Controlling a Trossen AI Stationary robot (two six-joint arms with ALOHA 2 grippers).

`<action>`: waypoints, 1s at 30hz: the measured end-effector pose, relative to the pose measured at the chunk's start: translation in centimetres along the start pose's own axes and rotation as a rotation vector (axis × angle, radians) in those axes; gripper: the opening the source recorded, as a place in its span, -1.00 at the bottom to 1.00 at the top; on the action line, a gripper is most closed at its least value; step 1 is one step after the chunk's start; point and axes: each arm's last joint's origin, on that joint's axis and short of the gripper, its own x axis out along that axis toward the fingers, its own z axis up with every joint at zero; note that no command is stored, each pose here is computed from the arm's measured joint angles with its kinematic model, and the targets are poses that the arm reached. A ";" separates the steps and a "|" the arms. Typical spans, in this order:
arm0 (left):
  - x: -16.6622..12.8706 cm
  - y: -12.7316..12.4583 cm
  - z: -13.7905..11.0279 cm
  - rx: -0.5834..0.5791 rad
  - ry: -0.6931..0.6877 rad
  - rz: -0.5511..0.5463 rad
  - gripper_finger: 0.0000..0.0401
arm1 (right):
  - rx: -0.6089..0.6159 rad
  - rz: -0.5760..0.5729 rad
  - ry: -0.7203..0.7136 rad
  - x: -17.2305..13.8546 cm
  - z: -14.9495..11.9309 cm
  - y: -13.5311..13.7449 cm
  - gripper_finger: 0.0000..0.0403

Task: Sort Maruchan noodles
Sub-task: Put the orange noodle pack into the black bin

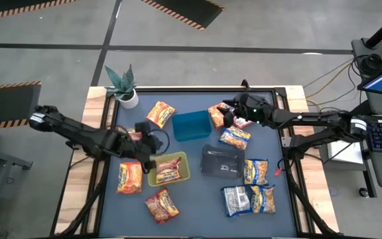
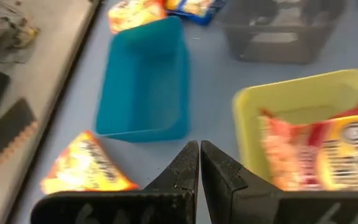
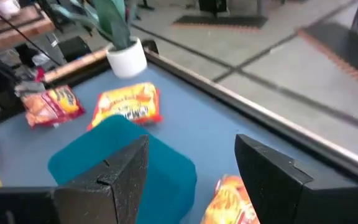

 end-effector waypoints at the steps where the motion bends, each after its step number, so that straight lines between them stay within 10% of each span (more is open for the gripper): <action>1: 0.1 0.5 0.0 0.010 0.003 0.014 -1.00 | 0.016 -0.004 0.016 0.4 -0.3 0.0 0.12; 17: 7.7 7.7 -5.0 -0.013 -0.008 0.037 -1.00 | 0.009 -0.186 0.449 6.3 2.7 -0.8 0.12; 30: 8.5 9.3 -3.2 0.020 -0.166 0.096 -1.00 | 0.046 -0.359 0.857 7.9 1.0 -3.4 0.12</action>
